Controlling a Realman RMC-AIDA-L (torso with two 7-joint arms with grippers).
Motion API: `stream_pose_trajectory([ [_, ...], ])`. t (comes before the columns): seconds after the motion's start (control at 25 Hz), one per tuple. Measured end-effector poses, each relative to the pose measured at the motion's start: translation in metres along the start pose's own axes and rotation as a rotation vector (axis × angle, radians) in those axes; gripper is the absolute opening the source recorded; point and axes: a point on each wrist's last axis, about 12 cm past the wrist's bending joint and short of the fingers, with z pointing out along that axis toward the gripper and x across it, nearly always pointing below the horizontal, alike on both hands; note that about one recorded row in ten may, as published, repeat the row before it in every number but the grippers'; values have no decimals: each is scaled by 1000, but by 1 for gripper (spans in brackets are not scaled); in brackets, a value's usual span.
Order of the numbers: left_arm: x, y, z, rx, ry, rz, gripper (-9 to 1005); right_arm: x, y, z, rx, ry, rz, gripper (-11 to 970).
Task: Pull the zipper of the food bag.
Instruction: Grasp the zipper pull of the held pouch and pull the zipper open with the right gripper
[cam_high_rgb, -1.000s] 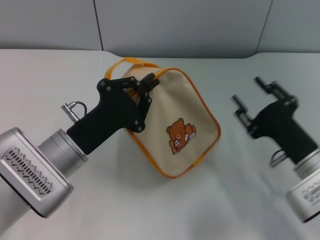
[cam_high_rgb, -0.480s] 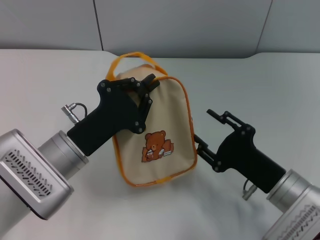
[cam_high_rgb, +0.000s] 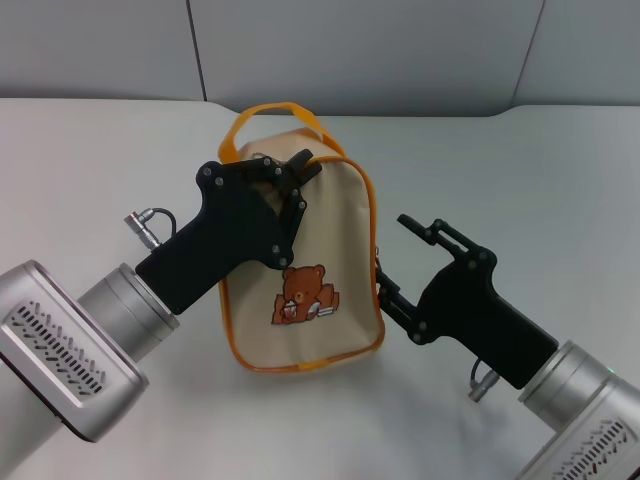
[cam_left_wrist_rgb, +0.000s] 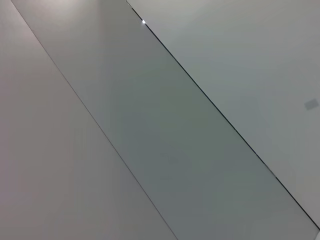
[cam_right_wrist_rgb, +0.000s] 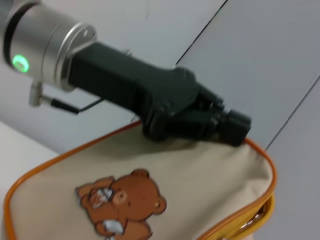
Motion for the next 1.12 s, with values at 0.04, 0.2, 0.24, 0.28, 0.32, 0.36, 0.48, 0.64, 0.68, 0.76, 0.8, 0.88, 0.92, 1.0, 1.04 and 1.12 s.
stream_pose_trajectory([
  [0.04, 0, 0, 0, 0, 0, -1, 46, -1, 0, 0, 8, -7, 3, 542],
  [0.2, -1, -1, 0, -1, -2, -7, 46, -3, -1, 0, 16, -18, 8, 520],
  [0.24, -1, -1, 0, -1, -2, -7, 46, -3, -1, 0, 15, -17, 7, 514],
  [0.28, -1, -1, 0, -1, -2, -7, 46, -2, 0, 0, 11, -15, 7, 509],
  [0.32, -1, -1, 0, -1, -2, -7, 46, -2, 0, 0, 7, -14, 5, 503],
  [0.36, -1, -1, 0, -1, -2, -7, 46, -2, 1, 0, 0, -11, 2, 498],
  [0.48, -1, -1, 0, -1, -1, -7, 47, -1, 1, 0, -3, -9, 1, 456],
  [0.64, 0, -2, 0, 0, 1, -7, 47, -1, 1, -1, -4, -8, 1, 333],
  [0.68, 0, -2, 0, 0, 1, -7, 47, -1, 1, -1, -7, -9, 0, 303],
  [0.76, 0, -2, 1, 1, 2, -7, 47, -1, 2, -1, -15, -12, -1, 241],
  [0.8, 0, -2, 1, 1, 2, -7, 47, -1, 2, -1, -18, -13, -2, 199],
  [0.88, 0, -2, 1, 1, 2, -7, 47, -1, 2, -1, -20, -14, -2, 116],
  [0.92, 0, -1, 1, 0, 2, -7, 47, -1, 3, -2, -19, -11, -1, 74],
  [1.0, 0, -1, 1, -1, 2, -6, 47, 0, 5, -6, -17, 0, 6, 25],
  [1.04, 0, -1, 1, -1, 2, -6, 47, 1, 7, -10, -14, 9, 12, 18],
  [1.12, 0, -1, 2, -2, 1, -6, 47, 2, 10, -18, -9, 31, 23, 5],
])
